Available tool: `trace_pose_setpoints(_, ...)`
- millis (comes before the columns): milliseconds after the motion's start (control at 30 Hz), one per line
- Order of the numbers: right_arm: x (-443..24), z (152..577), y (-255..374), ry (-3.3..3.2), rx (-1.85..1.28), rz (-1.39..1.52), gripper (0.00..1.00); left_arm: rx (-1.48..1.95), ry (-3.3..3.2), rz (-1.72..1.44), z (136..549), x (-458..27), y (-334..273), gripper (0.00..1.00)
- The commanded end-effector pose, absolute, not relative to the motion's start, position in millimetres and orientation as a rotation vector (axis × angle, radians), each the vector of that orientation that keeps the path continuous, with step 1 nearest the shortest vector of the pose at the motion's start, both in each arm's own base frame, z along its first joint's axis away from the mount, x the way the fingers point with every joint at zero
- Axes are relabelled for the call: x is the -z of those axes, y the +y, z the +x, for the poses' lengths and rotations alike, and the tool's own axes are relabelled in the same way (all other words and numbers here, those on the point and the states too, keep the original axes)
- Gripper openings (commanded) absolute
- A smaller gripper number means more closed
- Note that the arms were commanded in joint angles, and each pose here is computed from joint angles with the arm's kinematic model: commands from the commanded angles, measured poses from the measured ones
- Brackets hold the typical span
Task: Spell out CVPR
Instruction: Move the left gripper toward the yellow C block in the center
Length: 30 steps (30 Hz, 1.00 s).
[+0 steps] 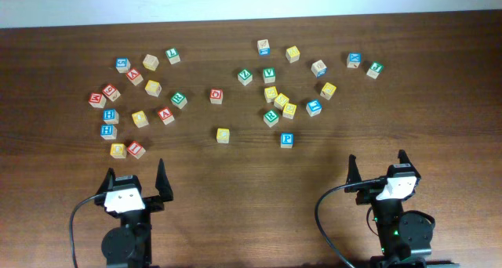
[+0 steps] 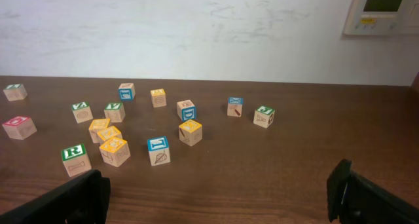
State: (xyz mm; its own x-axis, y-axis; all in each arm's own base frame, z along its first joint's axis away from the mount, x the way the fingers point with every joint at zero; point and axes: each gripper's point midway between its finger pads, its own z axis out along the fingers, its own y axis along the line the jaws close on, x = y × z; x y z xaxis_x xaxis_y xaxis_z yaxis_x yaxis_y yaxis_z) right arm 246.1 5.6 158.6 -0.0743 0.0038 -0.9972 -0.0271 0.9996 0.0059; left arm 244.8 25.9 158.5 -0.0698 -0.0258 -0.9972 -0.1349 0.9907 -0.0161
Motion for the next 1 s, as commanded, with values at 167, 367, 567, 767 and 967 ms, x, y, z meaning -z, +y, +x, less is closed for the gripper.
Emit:
trace_pose_setpoints(167, -155.6, 246.0, 1.3, 1.65, -0.015, 0.008, 0.98, -0.097, 1.641, -0.11, 244.5, -158.0, 24.9, 0.99)
trace_pose_setpoints(367, -155.6, 246.0, 1.3, 1.65, -0.015, 0.008, 0.98, -0.096, 1.641, -0.11, 244.5, -158.0, 24.8, 0.99)
trace_pose_setpoints(567, -155.6, 246.0, 1.4, 1.65, -0.015, 0.008, 0.98, -0.097, 1.641, -0.11, 244.5, -158.0, 24.9, 0.99)
trace_pose_setpoints(767, -155.6, 246.0, 1.3, 1.65, -0.015, 0.008, 0.98, -0.097, 1.641, -0.11, 244.5, -158.0, 24.9, 0.99)
trace_pose_setpoints(967, -155.6, 246.0, 1.4, 1.65, -0.015, 0.008, 0.98, 0.151, 1.547, -0.006, 245.8, -182.3, -13.2, 0.99)
